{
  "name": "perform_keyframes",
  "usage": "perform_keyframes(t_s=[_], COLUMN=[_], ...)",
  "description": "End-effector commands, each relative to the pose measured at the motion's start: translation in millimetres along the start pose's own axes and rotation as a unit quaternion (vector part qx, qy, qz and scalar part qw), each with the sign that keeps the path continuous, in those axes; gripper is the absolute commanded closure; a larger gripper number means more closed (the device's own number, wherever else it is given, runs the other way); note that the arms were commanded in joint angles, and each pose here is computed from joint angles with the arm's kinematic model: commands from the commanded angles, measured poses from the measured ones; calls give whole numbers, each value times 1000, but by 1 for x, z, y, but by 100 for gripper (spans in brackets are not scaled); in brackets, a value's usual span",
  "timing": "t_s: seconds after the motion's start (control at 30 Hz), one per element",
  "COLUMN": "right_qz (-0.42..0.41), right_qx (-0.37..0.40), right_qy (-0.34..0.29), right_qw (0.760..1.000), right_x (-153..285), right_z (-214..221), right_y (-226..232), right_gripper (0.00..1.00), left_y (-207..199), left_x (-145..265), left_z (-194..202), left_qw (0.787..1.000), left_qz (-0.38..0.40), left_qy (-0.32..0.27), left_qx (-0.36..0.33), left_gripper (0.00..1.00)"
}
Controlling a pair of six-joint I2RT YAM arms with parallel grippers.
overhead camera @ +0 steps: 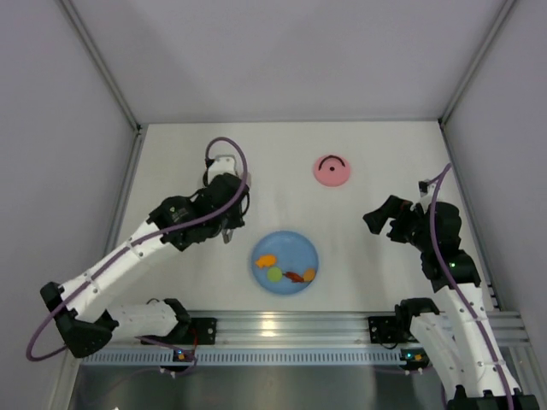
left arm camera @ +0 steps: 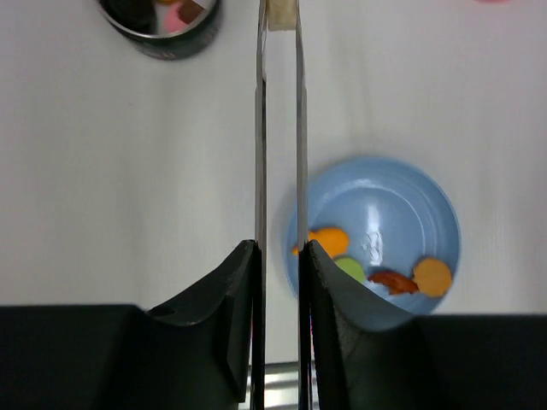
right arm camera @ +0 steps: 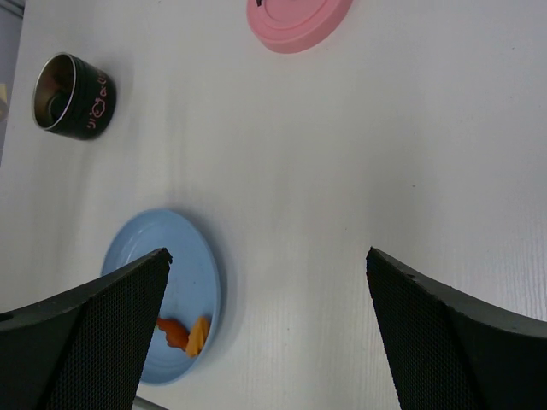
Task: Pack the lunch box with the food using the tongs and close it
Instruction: Place the fake food in the packing box.
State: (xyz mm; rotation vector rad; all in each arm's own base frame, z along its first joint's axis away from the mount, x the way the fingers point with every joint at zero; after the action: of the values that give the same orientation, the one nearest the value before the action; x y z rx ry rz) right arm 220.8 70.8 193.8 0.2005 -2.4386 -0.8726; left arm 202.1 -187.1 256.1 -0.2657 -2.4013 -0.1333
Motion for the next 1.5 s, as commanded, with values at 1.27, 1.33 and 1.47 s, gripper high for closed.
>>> perform_keyframes(t_s=[1.27, 1.33, 1.47], right_qz=[-4, -4, -6], right_qx=[1, 0, 0], right_qy=[-10, -9, -11], right_qw=[1000, 1000, 1000], right_x=[1, 1, 1], right_z=[-7, -6, -8], right_y=[2, 2, 4], right_gripper=[4, 4, 4], left_y=[41, 31, 6], left_x=[-41, -31, -12], left_z=[-35, -21, 14], left_qw=[996, 996, 993], left_qz=[86, 88, 103], left_qy=[5, 15, 47], left_qx=[29, 5, -28], left_gripper=[52, 52, 52])
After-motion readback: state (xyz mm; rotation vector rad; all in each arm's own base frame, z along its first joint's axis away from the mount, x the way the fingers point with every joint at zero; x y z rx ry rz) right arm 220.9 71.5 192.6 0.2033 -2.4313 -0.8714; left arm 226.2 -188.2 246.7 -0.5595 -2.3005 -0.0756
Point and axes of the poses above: each gripper's point midway between its finger pads, its own x axis back along the fingers, its own y axis along the line the jaws close on, z = x × y, the point moved 2 cm from there along x, back along the fingers, and after that the axes turned 11 degrees about -x, right-handed, at the moved point
